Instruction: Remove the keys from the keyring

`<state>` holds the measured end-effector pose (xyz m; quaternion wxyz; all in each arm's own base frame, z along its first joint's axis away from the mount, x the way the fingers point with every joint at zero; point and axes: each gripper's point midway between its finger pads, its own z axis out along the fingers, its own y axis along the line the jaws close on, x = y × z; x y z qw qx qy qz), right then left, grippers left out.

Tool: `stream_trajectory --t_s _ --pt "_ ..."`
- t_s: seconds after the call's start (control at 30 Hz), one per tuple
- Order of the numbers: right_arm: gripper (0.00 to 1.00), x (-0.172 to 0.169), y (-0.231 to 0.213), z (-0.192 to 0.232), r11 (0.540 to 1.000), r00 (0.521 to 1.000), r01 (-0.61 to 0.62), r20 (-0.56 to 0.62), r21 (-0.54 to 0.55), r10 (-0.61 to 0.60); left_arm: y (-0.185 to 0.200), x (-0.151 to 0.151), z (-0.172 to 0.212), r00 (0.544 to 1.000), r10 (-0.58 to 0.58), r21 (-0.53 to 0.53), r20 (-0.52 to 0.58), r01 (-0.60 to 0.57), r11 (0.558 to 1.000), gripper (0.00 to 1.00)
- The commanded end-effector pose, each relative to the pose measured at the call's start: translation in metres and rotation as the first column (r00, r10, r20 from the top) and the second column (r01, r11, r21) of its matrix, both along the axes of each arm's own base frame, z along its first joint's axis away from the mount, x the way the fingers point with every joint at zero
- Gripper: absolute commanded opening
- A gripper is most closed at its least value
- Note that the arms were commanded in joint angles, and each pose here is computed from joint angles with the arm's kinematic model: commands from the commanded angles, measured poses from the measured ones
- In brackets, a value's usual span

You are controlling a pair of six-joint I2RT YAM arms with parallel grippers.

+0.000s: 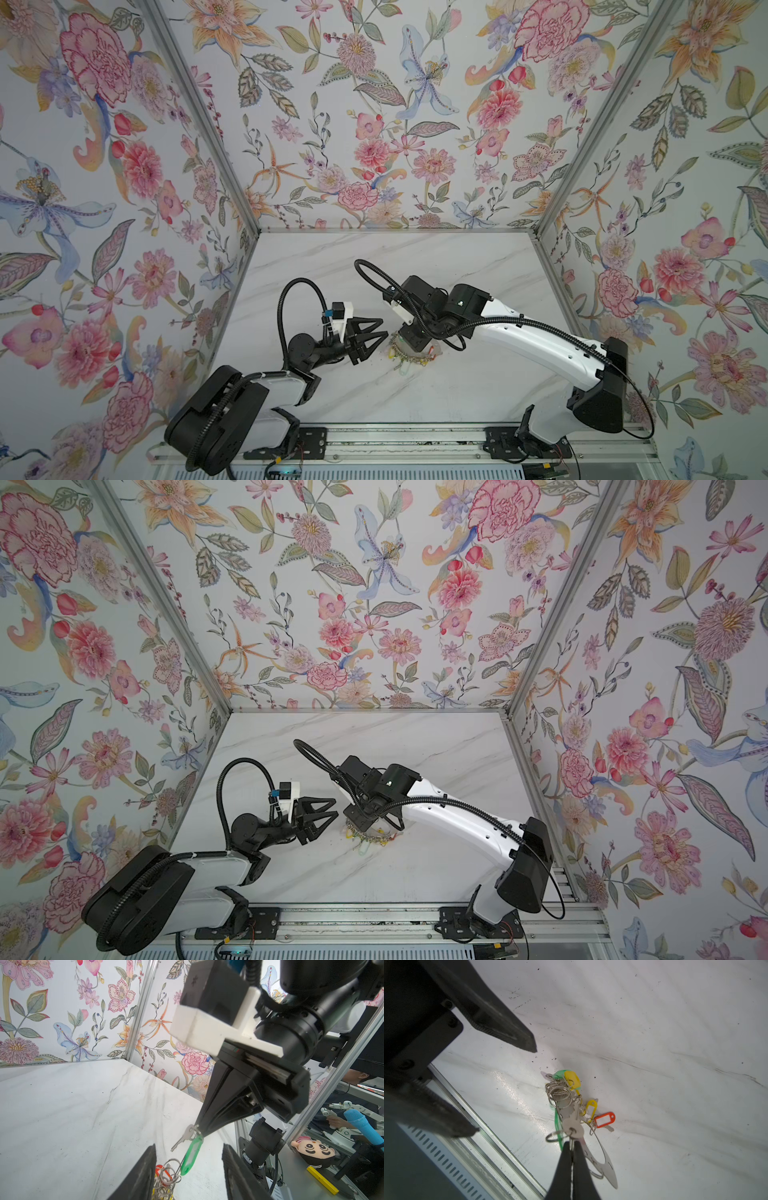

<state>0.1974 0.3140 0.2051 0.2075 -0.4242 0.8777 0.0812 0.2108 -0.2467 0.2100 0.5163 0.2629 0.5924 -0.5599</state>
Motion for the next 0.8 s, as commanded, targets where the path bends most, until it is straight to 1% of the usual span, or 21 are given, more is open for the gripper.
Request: stream_trajectory --t_s 0.0,0.13,0.27,0.3,0.4,0.5,0.57,0.63,0.77 --pt "0.0 -0.01 0.006 0.016 0.997 0.998 -0.057 0.001 0.042 0.057 -0.009 0.001 0.025 0.995 -0.025 -0.042 0.1 0.029 0.999 0.55" --pt "0.0 -0.013 0.007 0.018 0.997 0.998 -0.062 0.013 0.05 0.062 -0.025 -0.004 0.027 0.992 -0.089 -0.056 0.091 0.095 0.994 0.54" --pt "0.0 -0.013 0.006 0.016 0.997 0.998 -0.056 0.018 0.043 0.056 -0.026 -0.006 0.029 0.992 -0.097 -0.084 0.084 0.104 0.991 0.5" --pt "0.0 -0.012 0.006 0.016 0.997 0.998 -0.057 0.021 0.046 0.056 -0.027 -0.006 0.027 0.992 -0.099 -0.08 0.077 0.105 0.991 0.47" --pt "0.0 -0.011 0.006 0.02 0.997 0.998 -0.052 0.04 0.052 0.05 -0.029 -0.004 0.021 0.994 -0.089 -0.053 0.066 0.093 0.994 0.4" --pt "0.0 -0.009 0.006 0.021 0.998 0.998 -0.049 0.05 0.049 0.046 -0.03 -0.004 0.02 0.994 -0.081 -0.039 0.069 0.084 0.996 0.29" --pt "0.0 -0.008 0.006 0.021 0.998 0.998 -0.044 0.054 0.048 0.042 -0.031 -0.004 0.02 0.994 -0.077 -0.025 0.074 0.079 0.997 0.28" --pt "0.0 -0.007 0.006 0.02 0.998 0.997 -0.041 0.061 0.048 0.038 -0.033 -0.002 0.016 0.995 -0.067 0.004 0.072 0.067 0.998 0.25" --pt "0.0 -0.006 0.007 0.022 0.998 0.997 -0.038 0.074 0.059 0.033 -0.035 -0.002 0.01 0.996 -0.049 0.055 0.073 0.045 0.997 0.24"
